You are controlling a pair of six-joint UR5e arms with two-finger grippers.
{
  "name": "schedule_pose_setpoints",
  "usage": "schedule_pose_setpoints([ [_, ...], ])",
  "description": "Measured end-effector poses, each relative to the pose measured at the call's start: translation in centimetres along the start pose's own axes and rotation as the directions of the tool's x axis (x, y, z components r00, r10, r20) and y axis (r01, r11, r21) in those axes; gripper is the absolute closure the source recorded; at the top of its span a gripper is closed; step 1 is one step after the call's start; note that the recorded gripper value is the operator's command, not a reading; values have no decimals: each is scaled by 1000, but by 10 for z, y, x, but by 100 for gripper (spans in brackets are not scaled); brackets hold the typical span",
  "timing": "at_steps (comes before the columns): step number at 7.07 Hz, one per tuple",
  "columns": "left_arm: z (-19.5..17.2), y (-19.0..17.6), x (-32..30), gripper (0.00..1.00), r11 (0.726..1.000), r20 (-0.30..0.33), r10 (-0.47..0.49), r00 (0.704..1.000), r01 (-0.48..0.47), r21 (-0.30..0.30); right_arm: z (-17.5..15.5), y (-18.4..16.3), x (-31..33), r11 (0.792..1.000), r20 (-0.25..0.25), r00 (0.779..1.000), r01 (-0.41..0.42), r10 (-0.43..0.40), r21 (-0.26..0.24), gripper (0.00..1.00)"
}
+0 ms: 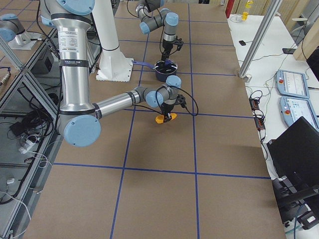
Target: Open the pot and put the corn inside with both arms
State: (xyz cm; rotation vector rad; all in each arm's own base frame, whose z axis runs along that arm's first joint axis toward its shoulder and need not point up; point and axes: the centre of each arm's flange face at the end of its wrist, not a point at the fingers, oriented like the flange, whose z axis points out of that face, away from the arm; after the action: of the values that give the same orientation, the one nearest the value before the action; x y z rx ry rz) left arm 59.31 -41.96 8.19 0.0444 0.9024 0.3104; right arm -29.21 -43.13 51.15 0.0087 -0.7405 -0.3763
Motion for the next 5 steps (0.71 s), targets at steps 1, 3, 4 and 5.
schedule_pose_setpoints([
  [1,3,2,2,22,1000,-2,2,1000,-2,-2,0,0,0,1000,-1,1000,0,0,0,72],
  [3,7,4,1,31,1000,-1,-26,1000,26,-4,0,0,0,1000,-2,1000,0,0,2,72],
  [4,7,4,1,33,999,-2,-40,999,40,-3,0,-1,0,1000,-2,1000,1,-1,2,72],
  [5,6,5,1,37,999,-3,-46,999,46,-2,0,-1,0,1000,-3,1000,2,-2,2,72],
])
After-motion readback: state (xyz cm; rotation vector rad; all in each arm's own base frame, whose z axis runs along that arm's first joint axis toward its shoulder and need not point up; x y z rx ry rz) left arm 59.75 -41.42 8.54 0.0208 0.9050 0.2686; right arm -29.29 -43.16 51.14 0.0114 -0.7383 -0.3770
